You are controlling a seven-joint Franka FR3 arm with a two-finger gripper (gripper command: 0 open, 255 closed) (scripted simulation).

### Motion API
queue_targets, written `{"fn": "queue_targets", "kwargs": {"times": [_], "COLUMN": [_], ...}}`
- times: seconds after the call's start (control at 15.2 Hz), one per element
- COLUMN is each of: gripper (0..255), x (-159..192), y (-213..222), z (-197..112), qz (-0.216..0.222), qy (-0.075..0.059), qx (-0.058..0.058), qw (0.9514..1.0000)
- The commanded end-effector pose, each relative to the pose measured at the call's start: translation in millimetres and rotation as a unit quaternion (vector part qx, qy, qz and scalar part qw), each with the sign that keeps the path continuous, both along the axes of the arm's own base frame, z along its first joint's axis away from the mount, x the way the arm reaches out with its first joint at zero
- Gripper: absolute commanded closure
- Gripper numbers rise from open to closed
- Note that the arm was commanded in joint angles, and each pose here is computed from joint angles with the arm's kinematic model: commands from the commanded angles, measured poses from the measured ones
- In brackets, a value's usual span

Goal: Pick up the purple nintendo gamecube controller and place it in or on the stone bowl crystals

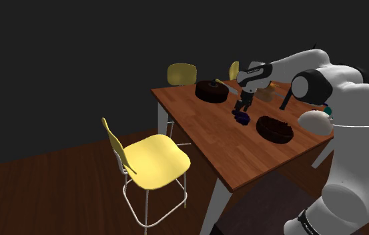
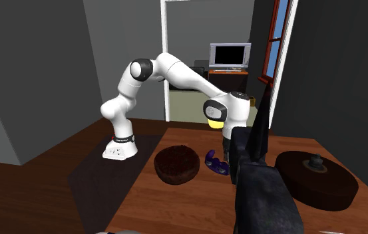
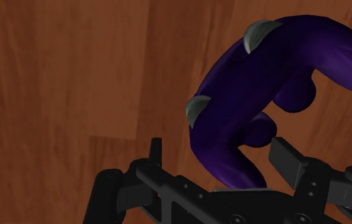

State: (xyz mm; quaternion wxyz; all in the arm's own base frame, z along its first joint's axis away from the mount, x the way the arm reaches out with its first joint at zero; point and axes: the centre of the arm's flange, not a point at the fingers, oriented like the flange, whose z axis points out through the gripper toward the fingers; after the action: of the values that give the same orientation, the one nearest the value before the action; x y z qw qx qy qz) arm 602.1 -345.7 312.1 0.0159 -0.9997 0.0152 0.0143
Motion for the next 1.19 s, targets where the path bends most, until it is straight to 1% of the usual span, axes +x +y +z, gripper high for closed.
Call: {"fn": "queue_targets", "kwargs": {"times": [0.0,0.07,0.66,1.12], "gripper": [0,255,255,255], "x": [0,0,0,0], "y": [0,0,0,0], "z": [0,0,0,37], "qz": [0.000,0.000,0.000,0.000], "qy": [0.000,0.000,0.000,0.000], "qx": [0.000,0.000,0.000,0.000], "qw": [1.0000,1.0000,1.0000,1.0000]}}
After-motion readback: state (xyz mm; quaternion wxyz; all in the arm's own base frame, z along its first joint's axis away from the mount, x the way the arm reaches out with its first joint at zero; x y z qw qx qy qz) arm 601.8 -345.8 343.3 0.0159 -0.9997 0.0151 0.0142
